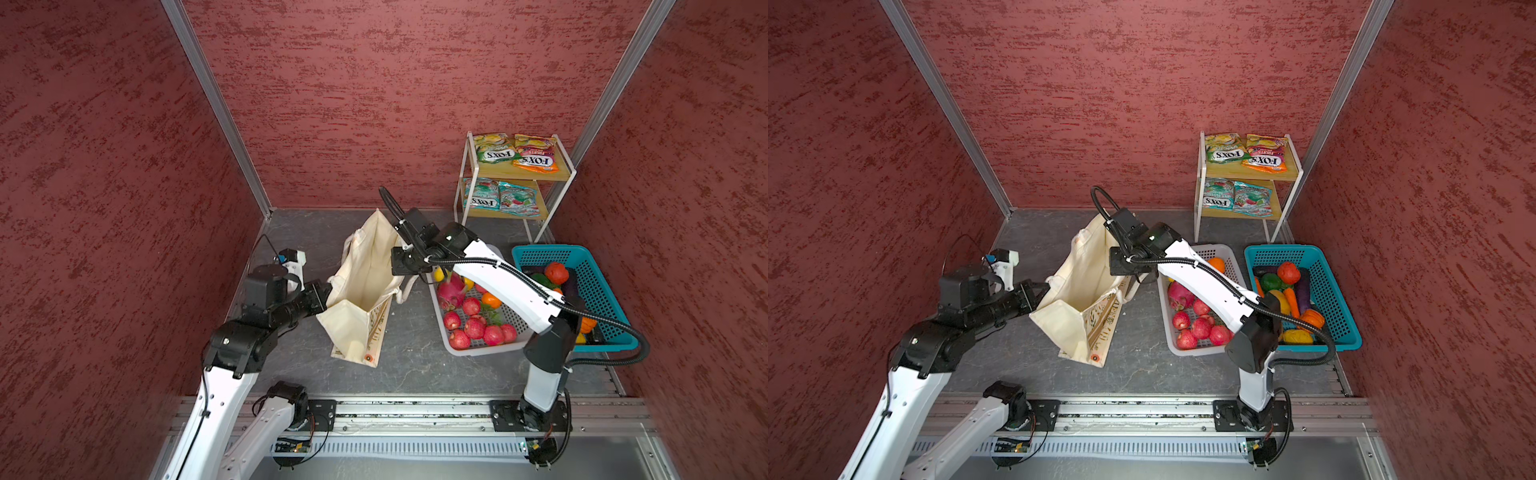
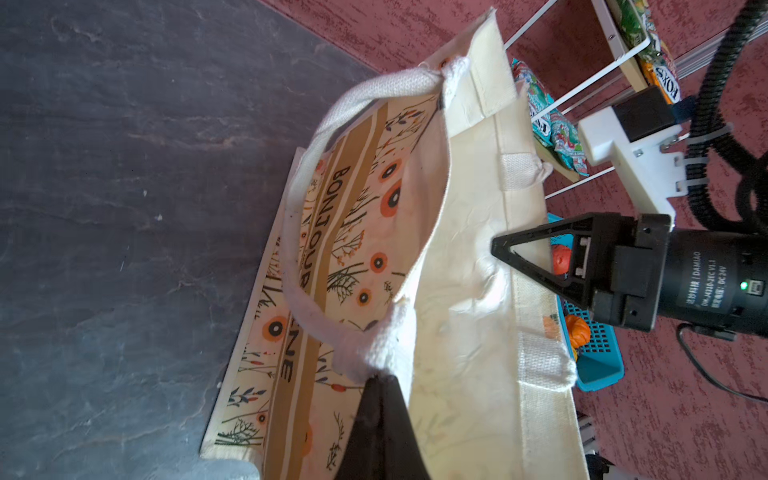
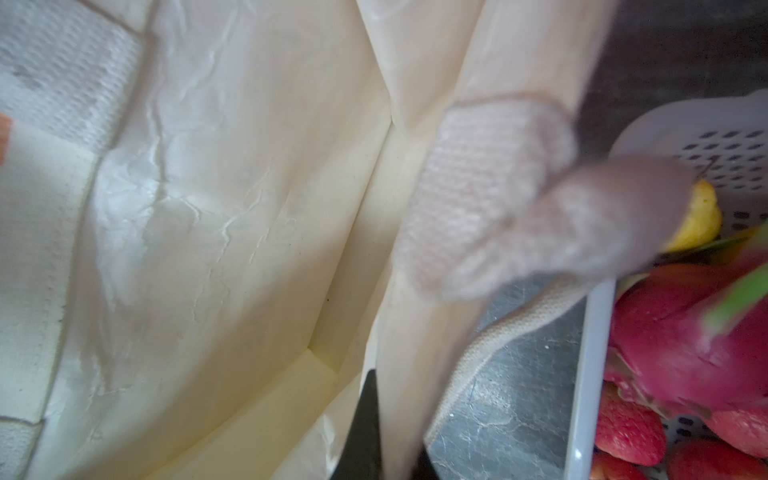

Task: Place the food into the grocery bag and tie it
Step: 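Grasp the bag handles with both grippers and lift the bag upright, then pull the bag open with the left gripper while the right releases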

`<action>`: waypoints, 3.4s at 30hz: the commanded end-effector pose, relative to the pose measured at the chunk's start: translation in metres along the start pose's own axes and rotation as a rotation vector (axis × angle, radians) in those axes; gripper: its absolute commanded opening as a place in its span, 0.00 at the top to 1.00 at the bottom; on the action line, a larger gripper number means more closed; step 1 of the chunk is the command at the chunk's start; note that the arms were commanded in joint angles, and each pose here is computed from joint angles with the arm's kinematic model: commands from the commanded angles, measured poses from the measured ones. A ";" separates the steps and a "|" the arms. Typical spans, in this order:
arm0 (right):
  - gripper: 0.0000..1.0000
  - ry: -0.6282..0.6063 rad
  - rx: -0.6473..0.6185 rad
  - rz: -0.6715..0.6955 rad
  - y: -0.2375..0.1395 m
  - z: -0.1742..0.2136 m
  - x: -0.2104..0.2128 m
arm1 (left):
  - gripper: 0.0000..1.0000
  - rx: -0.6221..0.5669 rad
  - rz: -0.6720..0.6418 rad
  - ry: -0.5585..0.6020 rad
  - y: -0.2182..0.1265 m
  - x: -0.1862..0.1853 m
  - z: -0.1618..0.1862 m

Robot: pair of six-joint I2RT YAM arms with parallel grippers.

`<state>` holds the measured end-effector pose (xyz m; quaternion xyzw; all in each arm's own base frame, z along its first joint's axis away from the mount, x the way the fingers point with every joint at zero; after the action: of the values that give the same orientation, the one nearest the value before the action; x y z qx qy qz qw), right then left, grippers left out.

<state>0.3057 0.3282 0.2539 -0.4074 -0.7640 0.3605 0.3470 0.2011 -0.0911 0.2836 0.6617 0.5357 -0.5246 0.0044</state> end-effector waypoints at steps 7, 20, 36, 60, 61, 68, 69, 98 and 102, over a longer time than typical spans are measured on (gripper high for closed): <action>0.96 -0.018 -0.118 0.001 -0.027 -0.002 -0.007 | 0.34 0.014 0.035 0.058 -0.014 -0.014 0.007; 0.46 0.015 -0.099 0.058 -0.027 0.001 -0.004 | 0.07 0.038 -0.212 0.261 0.020 -0.024 -0.041; 0.33 0.157 -0.032 0.132 0.008 0.026 -0.013 | 0.19 0.244 -0.309 0.281 0.101 -0.008 -0.029; 1.00 0.105 0.043 0.697 -0.077 0.041 -0.114 | 1.00 -0.123 -0.976 0.279 -0.039 0.107 -0.099; 1.00 0.110 0.043 0.701 -0.079 0.042 -0.117 | 1.00 -0.127 -0.983 0.273 -0.040 0.107 -0.101; 1.00 0.135 0.092 0.723 -0.079 0.057 -0.135 | 1.00 -0.086 -0.964 0.244 -0.035 0.109 -0.098; 1.00 0.134 0.101 0.708 -0.077 0.058 -0.133 | 1.00 -0.060 -0.903 0.236 -0.028 0.103 -0.093; 0.48 0.047 0.016 0.198 -0.015 0.028 -0.045 | 0.78 0.142 -0.216 0.055 0.016 0.033 -0.025; 0.41 0.054 -0.022 0.173 -0.025 0.023 -0.038 | 0.85 0.139 -0.232 0.055 0.014 0.038 -0.023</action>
<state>0.2964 0.2735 0.2290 -0.4896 -0.6949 0.4113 0.3291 0.2229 -0.0572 0.2582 0.6009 0.5732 -0.5434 -0.1229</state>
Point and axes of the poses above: each gripper's point midway between its finger pads, its own y axis out along the fingers, its own x axis along the line the jaws close on, z = x × y, the point moved 1 cm from there along -y, back along the fingers, and after that the axes turned 13 degrees about -y, right-handed, at the moved point
